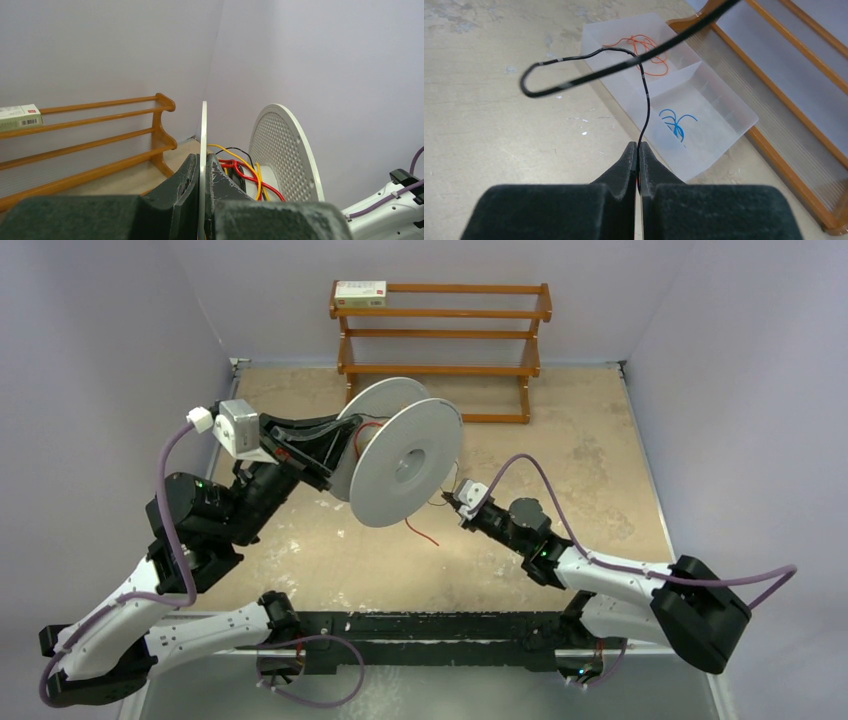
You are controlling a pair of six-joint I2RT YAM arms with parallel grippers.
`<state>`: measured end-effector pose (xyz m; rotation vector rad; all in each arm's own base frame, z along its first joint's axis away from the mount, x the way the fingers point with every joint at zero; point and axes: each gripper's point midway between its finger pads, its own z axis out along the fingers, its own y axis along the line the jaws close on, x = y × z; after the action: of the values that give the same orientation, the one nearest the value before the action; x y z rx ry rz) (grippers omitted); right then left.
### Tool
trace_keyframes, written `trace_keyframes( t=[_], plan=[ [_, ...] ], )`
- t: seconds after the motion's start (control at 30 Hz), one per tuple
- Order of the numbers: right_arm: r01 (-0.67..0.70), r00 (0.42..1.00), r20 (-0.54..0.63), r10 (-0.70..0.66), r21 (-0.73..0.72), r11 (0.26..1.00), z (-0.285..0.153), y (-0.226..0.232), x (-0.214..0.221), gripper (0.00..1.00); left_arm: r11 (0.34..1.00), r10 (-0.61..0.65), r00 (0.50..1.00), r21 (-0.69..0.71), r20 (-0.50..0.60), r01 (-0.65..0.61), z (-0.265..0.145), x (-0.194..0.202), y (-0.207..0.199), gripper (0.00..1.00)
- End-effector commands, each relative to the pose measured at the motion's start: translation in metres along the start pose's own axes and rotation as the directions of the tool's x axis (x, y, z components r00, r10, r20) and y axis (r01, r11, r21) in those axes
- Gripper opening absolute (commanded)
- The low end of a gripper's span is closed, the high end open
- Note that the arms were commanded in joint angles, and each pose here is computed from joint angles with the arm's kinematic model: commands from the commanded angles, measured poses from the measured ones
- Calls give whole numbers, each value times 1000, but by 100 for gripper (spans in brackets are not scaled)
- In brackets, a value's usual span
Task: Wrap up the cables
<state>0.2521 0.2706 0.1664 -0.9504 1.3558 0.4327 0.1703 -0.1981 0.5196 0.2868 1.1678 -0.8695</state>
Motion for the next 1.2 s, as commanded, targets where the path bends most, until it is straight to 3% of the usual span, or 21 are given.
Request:
trace_keyframes(
  t=[0.0, 0.3, 0.63, 0.97, 1.17],
  plan=[
    [-19, 990, 139, 24, -39, 999, 7, 1, -40, 0, 997, -77, 977, 2, 200, 78, -6, -66, -3, 0],
    [-170, 958, 188, 218, -242, 955, 0, 47, -48, 0, 965, -62, 970, -235, 235, 119, 8, -49, 39, 0],
    [-202, 950, 145, 276, -386, 900, -8, 115, -56, 0, 840, 117, 974, -542, 195, 8, 33, -13, 87, 0],
    [-162, 954, 153, 256, -457, 875, -29, 143, -94, 0, 675, 325, 943, -680, -77, -288, 65, 56, 113, 0],
    [-138, 945, 205, 255, -456, 879, -41, 140, -135, 0, 556, 436, 848, -650, -303, -518, 75, 111, 126, 0]
  ],
)
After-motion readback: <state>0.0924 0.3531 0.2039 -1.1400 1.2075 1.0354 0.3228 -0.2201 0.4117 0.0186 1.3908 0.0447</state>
